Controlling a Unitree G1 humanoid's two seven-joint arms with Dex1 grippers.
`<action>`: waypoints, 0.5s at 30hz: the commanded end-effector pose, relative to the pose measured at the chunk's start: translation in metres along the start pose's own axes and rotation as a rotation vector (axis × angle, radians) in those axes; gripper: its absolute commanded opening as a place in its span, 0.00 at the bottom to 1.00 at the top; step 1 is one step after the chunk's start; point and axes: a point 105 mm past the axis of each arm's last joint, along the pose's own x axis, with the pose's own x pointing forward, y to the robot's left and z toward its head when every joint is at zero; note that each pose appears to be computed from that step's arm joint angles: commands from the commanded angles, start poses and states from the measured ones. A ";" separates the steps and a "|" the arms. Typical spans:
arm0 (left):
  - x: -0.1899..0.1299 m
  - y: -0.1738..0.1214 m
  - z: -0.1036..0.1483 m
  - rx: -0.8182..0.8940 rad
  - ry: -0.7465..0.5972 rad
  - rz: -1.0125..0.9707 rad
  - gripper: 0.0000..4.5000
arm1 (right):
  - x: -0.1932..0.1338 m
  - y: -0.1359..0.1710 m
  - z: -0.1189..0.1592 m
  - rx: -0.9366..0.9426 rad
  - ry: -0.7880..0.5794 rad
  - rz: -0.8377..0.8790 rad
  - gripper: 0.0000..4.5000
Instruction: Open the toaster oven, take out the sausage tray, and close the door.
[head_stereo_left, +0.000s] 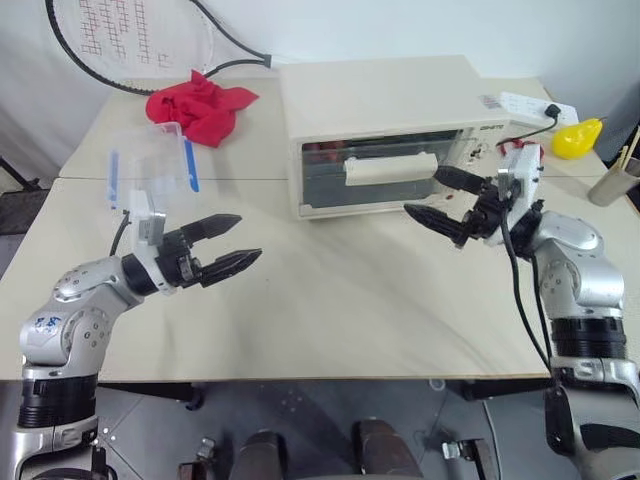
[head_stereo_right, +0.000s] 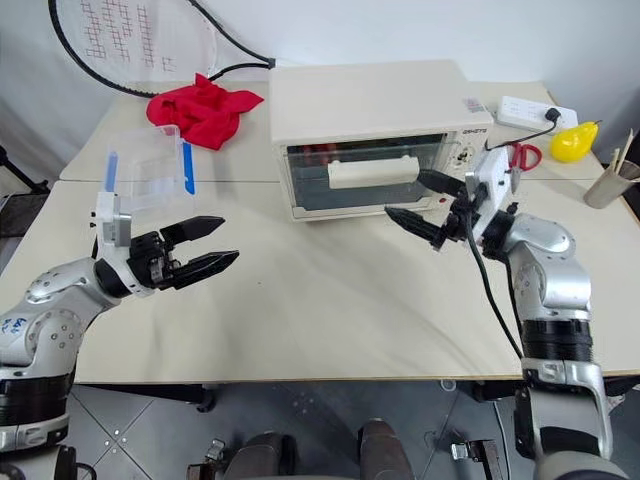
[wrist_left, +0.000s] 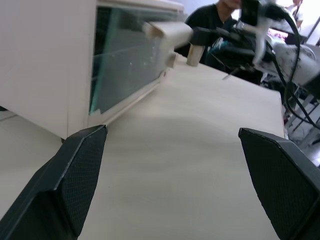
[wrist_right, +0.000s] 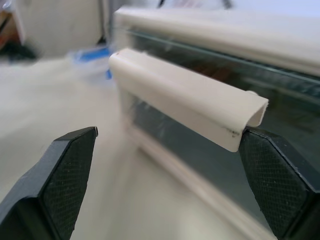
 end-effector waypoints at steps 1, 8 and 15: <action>0.008 0.004 0.020 0.001 -0.085 -0.032 0.90 | 0.001 0.026 0.001 -0.149 0.040 0.145 1.00; 0.050 0.004 0.022 0.041 -0.094 -0.118 0.50 | -0.003 0.018 -0.002 -0.217 0.045 0.104 1.00; 0.097 0.009 0.013 0.067 -0.108 -0.138 0.06 | -0.003 0.020 -0.005 -0.226 0.053 0.108 1.00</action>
